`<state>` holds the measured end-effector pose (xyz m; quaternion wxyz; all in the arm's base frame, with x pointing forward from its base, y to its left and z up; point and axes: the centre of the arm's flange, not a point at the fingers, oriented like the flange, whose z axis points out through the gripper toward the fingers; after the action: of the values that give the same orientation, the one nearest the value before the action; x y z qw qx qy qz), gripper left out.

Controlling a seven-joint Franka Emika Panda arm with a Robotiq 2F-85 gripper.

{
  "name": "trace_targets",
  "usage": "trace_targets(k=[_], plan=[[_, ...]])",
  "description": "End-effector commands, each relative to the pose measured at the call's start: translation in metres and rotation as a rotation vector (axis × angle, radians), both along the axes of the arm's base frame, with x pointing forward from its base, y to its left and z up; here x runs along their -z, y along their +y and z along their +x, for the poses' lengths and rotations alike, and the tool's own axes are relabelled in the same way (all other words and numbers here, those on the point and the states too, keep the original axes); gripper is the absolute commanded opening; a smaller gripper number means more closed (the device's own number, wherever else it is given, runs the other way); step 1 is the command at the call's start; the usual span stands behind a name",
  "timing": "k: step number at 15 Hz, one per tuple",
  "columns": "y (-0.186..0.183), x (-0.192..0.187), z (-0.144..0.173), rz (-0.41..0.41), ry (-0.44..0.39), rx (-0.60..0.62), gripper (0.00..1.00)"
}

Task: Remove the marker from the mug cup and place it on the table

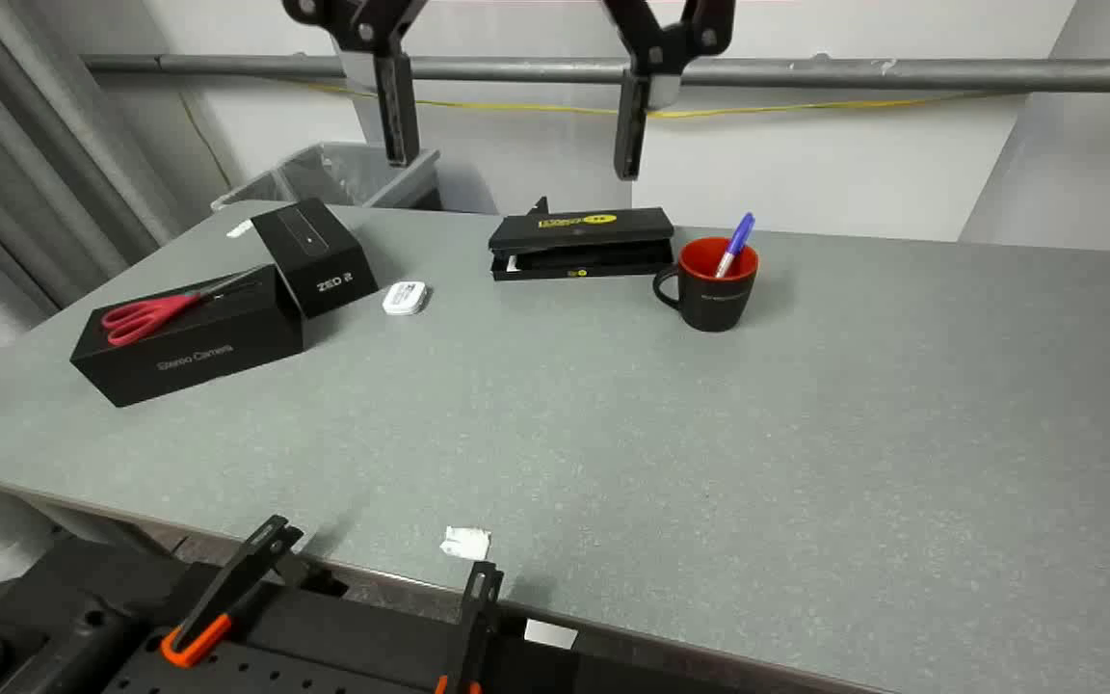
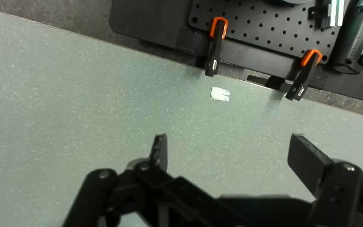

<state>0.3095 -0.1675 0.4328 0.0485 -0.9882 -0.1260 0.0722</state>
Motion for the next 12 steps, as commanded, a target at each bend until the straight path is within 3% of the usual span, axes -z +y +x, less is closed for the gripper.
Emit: trace_targets(k=[1, 3, 5, 12], plan=[[0.000, 0.000, 0.000, 0.000, 0.000, 0.000, 1.00], [0.000, 0.000, 0.000, 0.000, 0.000, 0.000, 1.00], [-0.002, 0.005, 0.010, -0.049, -0.073, 0.014, 1.00], [-0.067, 0.033, 0.101, -0.031, -0.291, 0.184, 1.00]])
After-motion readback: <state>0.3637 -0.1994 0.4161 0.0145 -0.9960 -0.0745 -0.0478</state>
